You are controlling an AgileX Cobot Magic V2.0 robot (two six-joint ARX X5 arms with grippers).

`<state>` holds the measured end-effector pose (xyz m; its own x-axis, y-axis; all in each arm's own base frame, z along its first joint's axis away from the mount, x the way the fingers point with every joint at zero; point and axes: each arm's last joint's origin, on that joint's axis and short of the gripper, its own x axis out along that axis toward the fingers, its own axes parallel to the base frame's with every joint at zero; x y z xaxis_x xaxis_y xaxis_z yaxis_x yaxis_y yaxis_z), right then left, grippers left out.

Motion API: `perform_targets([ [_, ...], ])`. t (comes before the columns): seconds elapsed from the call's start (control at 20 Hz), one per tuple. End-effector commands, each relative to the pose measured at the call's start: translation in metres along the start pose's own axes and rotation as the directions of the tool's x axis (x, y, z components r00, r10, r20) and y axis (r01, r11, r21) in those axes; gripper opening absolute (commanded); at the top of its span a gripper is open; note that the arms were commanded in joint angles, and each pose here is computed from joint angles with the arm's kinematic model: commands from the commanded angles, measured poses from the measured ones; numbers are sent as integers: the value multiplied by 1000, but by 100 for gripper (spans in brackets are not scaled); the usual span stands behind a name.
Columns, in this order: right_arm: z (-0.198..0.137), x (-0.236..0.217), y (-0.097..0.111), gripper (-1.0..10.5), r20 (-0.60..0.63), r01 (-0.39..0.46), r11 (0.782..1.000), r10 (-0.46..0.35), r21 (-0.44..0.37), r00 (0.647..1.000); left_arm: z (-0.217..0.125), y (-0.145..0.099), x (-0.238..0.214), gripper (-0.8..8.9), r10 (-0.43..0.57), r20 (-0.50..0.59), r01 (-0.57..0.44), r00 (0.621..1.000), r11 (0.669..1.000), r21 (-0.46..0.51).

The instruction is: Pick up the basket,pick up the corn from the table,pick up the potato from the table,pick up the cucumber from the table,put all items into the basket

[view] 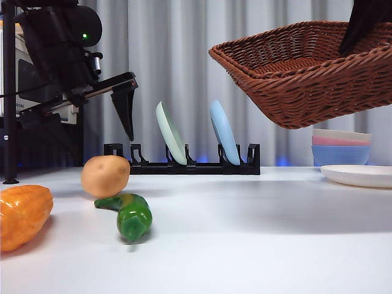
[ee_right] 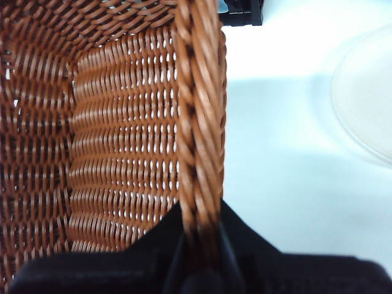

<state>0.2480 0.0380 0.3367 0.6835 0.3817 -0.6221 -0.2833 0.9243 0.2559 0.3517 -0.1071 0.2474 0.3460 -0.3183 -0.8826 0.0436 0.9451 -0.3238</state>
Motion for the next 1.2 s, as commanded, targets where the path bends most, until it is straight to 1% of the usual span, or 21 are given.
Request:
perform_targets([
  [0.05,2,-3,1,-16,26,-8,1000,8,-6,1000,0,1,13,574,5,-24,-6,1000,999,-42],
  [0.3,2,-3,1,-16,25,-8,1000,8,-12,1000,0,9,44,574,26,-88,-34,996,995,-91],
  [0.4,2,-3,1,-16,25,-8,1000,8,-13,1000,1,10,53,573,28,-88,-36,996,995,-92],
  [0.5,2,-3,1,-16,25,-8,1000,8,-13,1000,3,11,54,542,55,-67,-61,996,994,-86],
  [0.55,2,-3,1,-16,25,-7,1000,8,-13,1000,3,11,54,436,59,-66,-64,996,994,-83],
  [0.6,2,-3,1,-16,25,-7,1000,8,-13,1000,3,11,54,236,58,-68,-63,996,996,-61],
  [0.65,2,-3,1,-16,25,-7,1000,8,-13,1000,3,11,54,57,52,-71,-54,996,998,-27],
  [0.7,2,-3,1,-16,25,-7,1000,8,-13,1000,3,11,54,-1,52,-67,-51,996,999,17],
  [0.85,3,-1,1,-16,23,-8,1000,9,-12,1000,7,8,47,-8,40,-49,-37,998,996,76],
  [0.95,3,3,1,-16,16,-14,1000,14,-7,1000,14,4,22,-8,32,7,-32,999,992,125],
  [1.05,4,13,1,-16,3,-25,1000,25,6,1000,20,-8,-21,-8,-15,126,-4,992,989,150],
  [1.1,4,19,2,-16,-5,-32,999,32,14,999,20,-15,-46,-8,-48,193,15,980,986,168],
  [1.2,4,36,5,-16,-24,-51,998,52,34,998,12,-36,-93,-8,-124,309,53,943,972,229],
])
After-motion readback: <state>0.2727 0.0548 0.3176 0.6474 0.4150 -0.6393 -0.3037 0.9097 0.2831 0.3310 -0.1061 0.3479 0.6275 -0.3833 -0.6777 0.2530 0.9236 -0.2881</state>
